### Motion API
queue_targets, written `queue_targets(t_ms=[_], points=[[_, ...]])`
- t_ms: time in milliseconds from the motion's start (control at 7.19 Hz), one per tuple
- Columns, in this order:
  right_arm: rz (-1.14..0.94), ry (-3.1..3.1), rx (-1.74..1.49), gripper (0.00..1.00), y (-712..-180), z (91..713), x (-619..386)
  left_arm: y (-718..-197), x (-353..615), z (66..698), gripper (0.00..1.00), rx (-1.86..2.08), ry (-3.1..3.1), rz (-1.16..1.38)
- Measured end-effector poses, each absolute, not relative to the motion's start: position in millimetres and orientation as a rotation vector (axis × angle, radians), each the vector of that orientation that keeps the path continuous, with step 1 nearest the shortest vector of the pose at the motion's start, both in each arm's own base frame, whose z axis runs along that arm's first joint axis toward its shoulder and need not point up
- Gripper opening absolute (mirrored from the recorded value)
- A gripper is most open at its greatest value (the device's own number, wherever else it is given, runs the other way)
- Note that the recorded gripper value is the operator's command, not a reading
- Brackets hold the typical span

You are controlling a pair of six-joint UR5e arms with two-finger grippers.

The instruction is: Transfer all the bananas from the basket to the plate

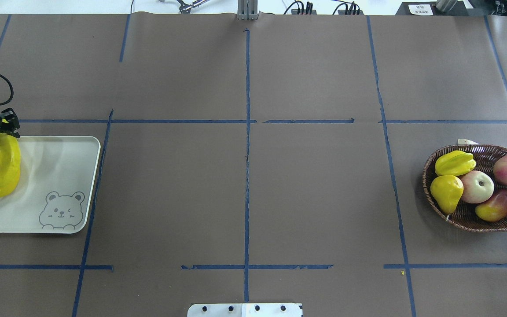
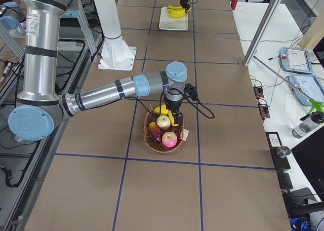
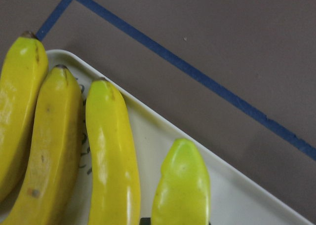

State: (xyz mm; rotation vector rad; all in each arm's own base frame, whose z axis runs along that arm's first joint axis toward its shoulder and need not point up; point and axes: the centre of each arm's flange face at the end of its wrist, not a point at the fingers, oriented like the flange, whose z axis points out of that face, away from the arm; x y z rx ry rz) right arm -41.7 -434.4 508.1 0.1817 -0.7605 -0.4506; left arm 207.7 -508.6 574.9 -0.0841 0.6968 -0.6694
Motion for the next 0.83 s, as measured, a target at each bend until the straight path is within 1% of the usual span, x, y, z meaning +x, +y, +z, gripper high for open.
queue_targets(t_ms=[417, 834], points=[[-0.446, -0.758, 0.180, 0.99, -431, 514, -35, -516, 184, 572, 1.00, -0.029, 0.723, -0.548], [-0.447, -0.743, 0.171, 0.99, -424, 558, 5, -509, 102, 595, 1.00, 0.065, 0.760, -0.242]])
